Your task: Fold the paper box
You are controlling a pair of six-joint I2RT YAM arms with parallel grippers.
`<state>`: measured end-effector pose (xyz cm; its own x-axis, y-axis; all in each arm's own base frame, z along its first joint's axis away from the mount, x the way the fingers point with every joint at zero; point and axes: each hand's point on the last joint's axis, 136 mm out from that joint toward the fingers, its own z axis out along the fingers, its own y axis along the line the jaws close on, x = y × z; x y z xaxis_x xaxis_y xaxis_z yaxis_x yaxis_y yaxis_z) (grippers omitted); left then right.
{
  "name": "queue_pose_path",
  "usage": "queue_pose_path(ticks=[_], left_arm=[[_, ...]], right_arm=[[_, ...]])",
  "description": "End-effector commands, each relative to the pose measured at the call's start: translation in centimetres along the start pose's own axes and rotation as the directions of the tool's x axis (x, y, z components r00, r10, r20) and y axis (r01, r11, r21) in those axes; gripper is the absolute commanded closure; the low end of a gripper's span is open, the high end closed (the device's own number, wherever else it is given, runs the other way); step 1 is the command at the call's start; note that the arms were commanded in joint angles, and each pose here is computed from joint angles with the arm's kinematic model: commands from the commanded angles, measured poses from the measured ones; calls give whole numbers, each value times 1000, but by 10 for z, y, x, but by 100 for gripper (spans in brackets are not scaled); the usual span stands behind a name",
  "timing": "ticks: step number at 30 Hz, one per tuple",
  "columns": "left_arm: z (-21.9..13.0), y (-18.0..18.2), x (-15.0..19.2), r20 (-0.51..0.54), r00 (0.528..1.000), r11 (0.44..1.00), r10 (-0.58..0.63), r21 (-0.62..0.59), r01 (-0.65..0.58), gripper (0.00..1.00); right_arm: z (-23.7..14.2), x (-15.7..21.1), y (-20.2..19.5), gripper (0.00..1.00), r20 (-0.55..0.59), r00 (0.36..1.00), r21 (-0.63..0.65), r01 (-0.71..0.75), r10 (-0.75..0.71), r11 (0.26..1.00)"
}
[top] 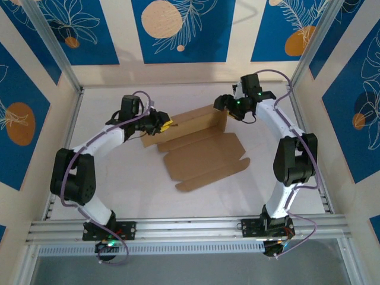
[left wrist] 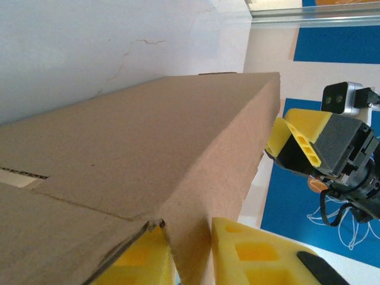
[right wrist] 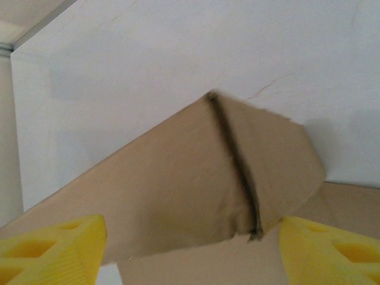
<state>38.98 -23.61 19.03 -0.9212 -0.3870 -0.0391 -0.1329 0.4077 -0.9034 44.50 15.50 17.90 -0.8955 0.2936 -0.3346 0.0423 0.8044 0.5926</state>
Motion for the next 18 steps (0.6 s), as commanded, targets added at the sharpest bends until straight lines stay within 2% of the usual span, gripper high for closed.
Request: queue_pose_path(ticks=[1, 7, 8, 11, 14, 18], left_arm=[[-4, -20, -4, -30, 998, 995, 48, 89, -45, 78], [-6, -20, -6, -57, 996, 993, 73, 98, -67, 78], [-7, -19, -7, -58, 996, 993, 75, 96, -69, 79], [-12, -15, -10, -61, 995, 994, 78, 78, -73, 79], [-14, -11, -13, -64, 995, 995, 72, 68, -68, 79], [-12, -9, -13, -70, 996, 996, 61, 69, -56, 80]], right_arm=[[-18, 6, 15, 29, 13, 1000, -55, 19, -18, 998], [-20, 29, 32, 36, -19, 1000, -97, 18, -20, 995], [-24, 32, 32, 36, -8, 999, -75, 38, -39, 996], [-43, 26, 14, 35, 93, 991, 94, 91, -99, 991], [-60, 7, -10, 28, 190, 973, 257, 77, -128, 963], [-46, -7, -21, 23, 151, 984, 275, 52, -96, 960]])
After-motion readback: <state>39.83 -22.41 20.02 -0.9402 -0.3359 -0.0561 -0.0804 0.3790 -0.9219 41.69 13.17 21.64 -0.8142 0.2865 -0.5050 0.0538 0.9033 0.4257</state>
